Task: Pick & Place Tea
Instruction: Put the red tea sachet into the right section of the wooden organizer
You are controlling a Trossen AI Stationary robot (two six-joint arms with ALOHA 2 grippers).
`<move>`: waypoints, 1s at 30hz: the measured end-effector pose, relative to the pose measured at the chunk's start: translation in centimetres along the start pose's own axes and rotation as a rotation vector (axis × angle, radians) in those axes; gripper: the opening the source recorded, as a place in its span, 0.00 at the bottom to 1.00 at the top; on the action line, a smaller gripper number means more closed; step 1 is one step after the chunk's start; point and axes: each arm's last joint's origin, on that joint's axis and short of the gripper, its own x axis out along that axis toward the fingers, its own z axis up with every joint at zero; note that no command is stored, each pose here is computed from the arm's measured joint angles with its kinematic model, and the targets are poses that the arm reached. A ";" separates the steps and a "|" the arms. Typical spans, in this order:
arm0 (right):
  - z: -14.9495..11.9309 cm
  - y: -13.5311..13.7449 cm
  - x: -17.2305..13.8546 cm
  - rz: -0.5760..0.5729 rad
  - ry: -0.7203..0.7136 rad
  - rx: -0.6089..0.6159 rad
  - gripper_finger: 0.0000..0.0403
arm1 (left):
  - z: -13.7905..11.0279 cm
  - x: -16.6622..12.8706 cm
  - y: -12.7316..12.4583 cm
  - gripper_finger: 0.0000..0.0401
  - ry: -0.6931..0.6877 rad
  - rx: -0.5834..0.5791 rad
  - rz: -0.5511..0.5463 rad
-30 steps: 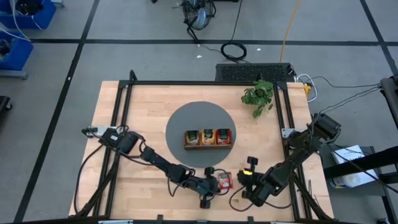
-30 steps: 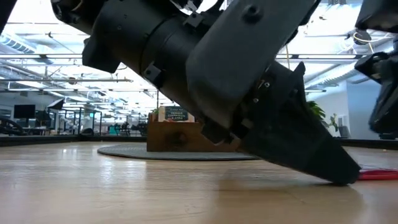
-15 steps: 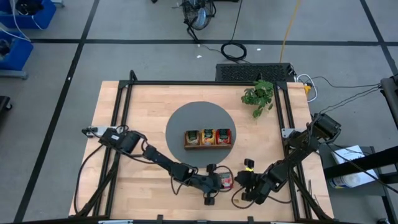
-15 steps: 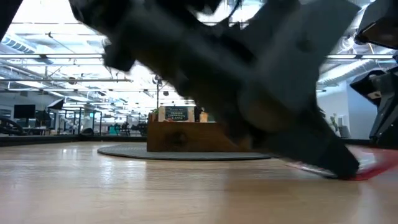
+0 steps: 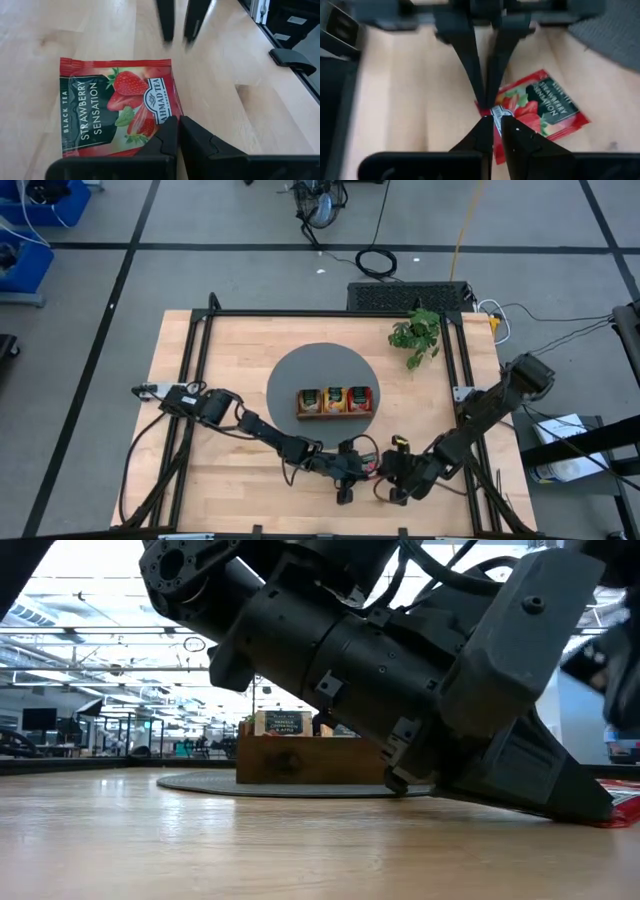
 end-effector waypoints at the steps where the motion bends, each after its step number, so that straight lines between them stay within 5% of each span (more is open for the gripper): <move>1: 0.3 -0.1 -0.6 0.009 -0.006 0.008 0.06 | 0.0 0.0 0.0 0.06 0.000 0.000 0.001; 7: 1.2 -1.6 -3.2 -0.011 0.069 0.106 0.08 | -0.1 0.0 0.0 0.06 0.001 -0.001 -0.002; 14: -0.5 -4.7 -1.8 -0.012 0.206 0.349 0.23 | -0.1 0.0 0.0 0.06 0.000 -0.006 -0.006; 23: -3.4 -9.1 0.0 0.190 0.090 0.645 0.41 | -0.1 0.0 0.0 0.06 0.000 0.000 -0.008; 30: -4.2 -9.9 -0.2 0.279 0.032 0.673 0.40 | 0.1 0.0 0.3 0.06 0.004 -0.002 -0.027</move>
